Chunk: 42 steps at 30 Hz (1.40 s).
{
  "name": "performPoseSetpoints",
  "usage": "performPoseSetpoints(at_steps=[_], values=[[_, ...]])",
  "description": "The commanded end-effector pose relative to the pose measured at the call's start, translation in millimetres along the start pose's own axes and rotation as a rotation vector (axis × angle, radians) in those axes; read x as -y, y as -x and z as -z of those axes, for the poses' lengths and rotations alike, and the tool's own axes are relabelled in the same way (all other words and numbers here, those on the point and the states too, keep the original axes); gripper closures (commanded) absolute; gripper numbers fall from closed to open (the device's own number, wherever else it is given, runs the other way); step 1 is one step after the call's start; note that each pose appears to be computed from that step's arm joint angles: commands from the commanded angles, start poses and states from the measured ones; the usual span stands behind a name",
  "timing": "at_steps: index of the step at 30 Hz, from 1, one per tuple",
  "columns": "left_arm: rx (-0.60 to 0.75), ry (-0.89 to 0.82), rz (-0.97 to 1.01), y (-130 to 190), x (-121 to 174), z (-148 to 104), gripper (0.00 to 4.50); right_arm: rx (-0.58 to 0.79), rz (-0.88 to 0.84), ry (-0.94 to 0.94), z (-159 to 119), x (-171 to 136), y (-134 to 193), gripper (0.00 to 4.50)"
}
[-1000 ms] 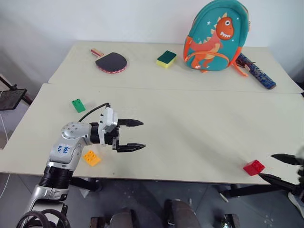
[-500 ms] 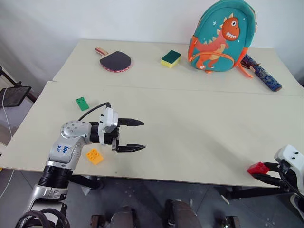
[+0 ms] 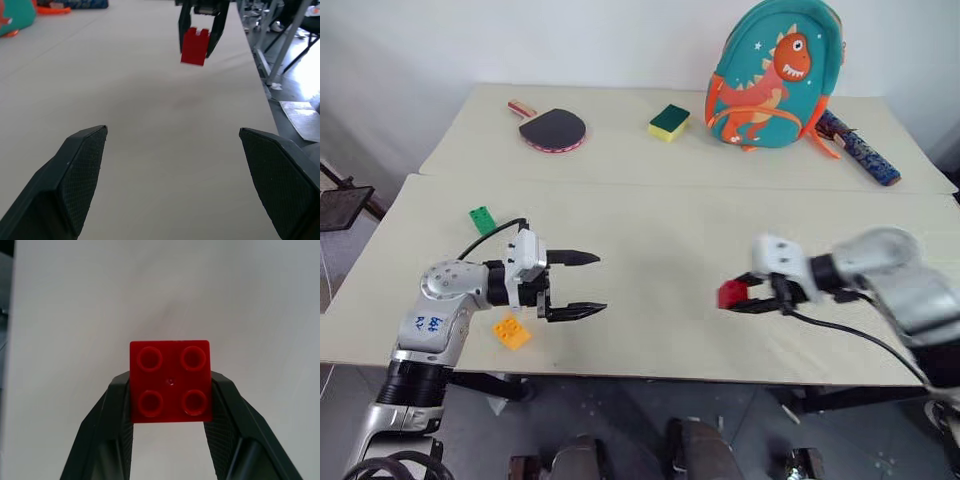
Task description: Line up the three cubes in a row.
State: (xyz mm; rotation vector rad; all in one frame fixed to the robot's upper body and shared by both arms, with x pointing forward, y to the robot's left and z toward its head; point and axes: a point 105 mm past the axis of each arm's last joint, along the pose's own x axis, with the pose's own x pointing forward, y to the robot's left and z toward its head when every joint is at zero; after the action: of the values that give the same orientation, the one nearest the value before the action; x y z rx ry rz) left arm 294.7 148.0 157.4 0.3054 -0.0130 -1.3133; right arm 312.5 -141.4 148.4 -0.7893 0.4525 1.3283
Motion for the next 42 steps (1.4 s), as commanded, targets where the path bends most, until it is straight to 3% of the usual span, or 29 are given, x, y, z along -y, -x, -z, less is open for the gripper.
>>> performPoseSetpoints(at_steps=[1, 8, 13, 17, 21, 23, 25, 28, 30, 37, 42], values=[[0.024, -0.041, -0.026, 1, 5, -13, 0.00, -0.071, -0.076, 0.079, -2, 8, -22, 3.00], [0.013, -0.043, -0.077, 5, 8, -13, 0.00, -0.071, -0.111, 0.106, -10, 16, -38, 3.00], [0.007, -0.043, -0.158, 19, 3, -15, 0.00, -0.001, -0.089, 0.103, -24, 16, -27, 1.27], [0.044, -0.034, -0.361, 56, -10, -21, 0.00, 0.210, 0.025, 0.163, -35, 24, 8, 0.02], [0.094, -0.058, -0.637, 108, -18, -16, 0.00, 0.373, 0.091, 0.159, -18, 17, 35, 0.02], [0.078, -0.002, -0.805, 143, -12, 1, 0.00, 0.495, 0.092, 0.080, -11, 5, 47, 0.02], [0.073, 0.066, -1.002, 183, -1, 20, 0.00, 0.530, 0.139, 0.032, 2, -5, 50, 0.02], [0.053, 0.094, -1.217, 220, 15, 38, 0.00, 0.808, 0.345, -0.013, -5, -1, 63, 0.02], [0.052, 0.129, -1.285, 231, 24, 49, 0.00, 0.886, 0.455, 0.008, -1, 2, 67, 0.02], [0.128, 0.128, -1.337, 212, 11, 45, 0.00, 0.875, 0.471, 0.012, 8, 0, 58, 0.02], [0.258, 0.229, -1.402, 161, -51, 25, 0.00, 0.852, 0.447, 0.065, 5, 0, 58, 0.02]])
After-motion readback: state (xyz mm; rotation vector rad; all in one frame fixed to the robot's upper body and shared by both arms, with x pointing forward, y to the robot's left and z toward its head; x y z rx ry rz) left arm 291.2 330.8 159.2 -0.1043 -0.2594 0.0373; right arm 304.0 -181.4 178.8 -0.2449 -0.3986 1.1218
